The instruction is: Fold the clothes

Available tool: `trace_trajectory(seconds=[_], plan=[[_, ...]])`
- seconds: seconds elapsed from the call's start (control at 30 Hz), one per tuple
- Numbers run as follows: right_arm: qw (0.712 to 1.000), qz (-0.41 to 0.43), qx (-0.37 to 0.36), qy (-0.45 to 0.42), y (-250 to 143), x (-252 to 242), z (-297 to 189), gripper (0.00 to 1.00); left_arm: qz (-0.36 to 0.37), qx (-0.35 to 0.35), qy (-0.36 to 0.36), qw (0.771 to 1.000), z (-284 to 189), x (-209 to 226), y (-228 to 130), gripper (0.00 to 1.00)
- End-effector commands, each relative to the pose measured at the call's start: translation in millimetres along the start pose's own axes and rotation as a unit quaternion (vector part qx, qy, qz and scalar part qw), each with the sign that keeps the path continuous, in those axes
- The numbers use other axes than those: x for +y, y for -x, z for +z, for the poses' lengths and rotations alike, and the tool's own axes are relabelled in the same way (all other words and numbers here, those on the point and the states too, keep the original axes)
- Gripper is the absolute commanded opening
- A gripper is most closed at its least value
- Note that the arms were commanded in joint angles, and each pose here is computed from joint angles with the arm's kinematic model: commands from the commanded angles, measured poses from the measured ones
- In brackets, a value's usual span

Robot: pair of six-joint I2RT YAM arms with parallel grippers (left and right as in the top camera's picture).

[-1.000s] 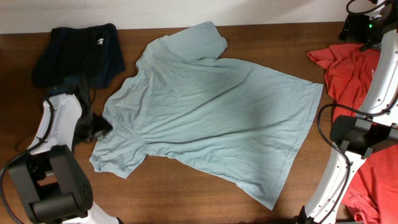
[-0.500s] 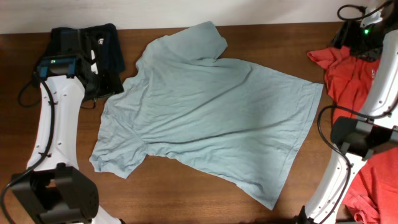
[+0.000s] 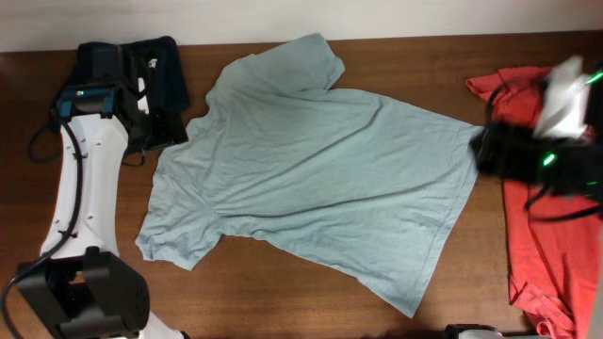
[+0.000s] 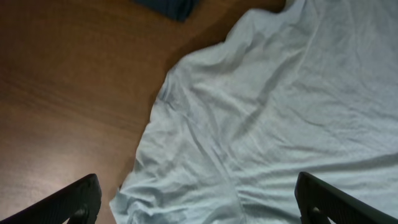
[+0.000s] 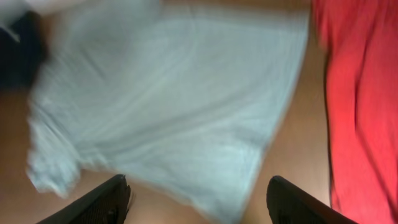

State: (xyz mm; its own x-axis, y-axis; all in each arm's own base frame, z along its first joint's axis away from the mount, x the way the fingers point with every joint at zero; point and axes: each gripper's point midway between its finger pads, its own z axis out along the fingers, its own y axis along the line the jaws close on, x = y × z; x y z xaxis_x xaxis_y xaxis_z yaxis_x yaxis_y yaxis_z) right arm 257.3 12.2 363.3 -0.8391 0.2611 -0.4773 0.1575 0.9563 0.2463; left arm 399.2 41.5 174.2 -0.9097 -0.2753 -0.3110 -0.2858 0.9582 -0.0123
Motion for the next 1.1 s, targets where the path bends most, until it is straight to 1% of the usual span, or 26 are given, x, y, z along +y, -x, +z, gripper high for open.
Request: trace_trajectory(seconds=[0.0, 0.13, 0.17, 0.33, 0.4, 0.5, 0.63, 0.73, 0.93, 1.07], plan=[[0.989, 0.036, 0.132, -0.053, -62.2, -28.8, 62.7, 0.75, 0.004, -0.018, -0.008, 1.0, -8.5, -1.6, 6.8, 0.99], [0.977, 0.064, 0.194, -0.067, -115.6, -45.6, 102.7, 0.75, 0.004, -0.021, -0.011, 1.0, -8.6, -3.4, 8.4, 0.99], [0.972, 0.074, 0.216, -0.062, -132.6, -48.0, 118.6, 0.75, 0.003, -0.023, -0.011, 1.0, -8.6, -3.5, 9.0, 0.99], [0.948, 0.118, 0.295, -0.013, -191.2, -43.6, 170.7, 0.74, 0.003, -0.026, -0.012, 1.0, -8.7, -3.8, 10.7, 0.99], [0.939, 0.142, 0.314, -0.022, -211.3, -49.2, 183.5, 0.72, 0.003, -0.026, -0.012, 1.0, -8.7, -3.8, 10.9, 0.99], [0.924, 0.169, 0.341, -0.036, -239.5, -56.3, 193.6, 0.72, 0.003, -0.031, -0.013, 0.999, -8.8, -4.3, 13.2, 0.99], [0.904, 0.195, 0.378, -0.052, -269.3, -61.7, 194.3, 0.71, 0.003, -0.041, -0.015, 0.999, -9.2, -5.3, 17.9, 0.99], [0.888, 0.213, 0.406, -0.026, -290.2, -54.0, 195.5, 0.72, 0.001, -0.043, -0.015, 0.999, -9.3, -5.5, 18.9, 0.99], [0.876, 0.242, 0.415, -0.034, -320.3, -60.6, 209.6, 0.71, 0.001, -0.043, -0.015, 0.999, -9.3, -5.5, 18.9, 0.99], [0.879, 0.243, 0.408, -0.032, -325.4, -63.1, 216.9, 0.7, 0.001, -0.043, -0.015, 0.999, -9.3, -5.5, 18.9, 0.99]])
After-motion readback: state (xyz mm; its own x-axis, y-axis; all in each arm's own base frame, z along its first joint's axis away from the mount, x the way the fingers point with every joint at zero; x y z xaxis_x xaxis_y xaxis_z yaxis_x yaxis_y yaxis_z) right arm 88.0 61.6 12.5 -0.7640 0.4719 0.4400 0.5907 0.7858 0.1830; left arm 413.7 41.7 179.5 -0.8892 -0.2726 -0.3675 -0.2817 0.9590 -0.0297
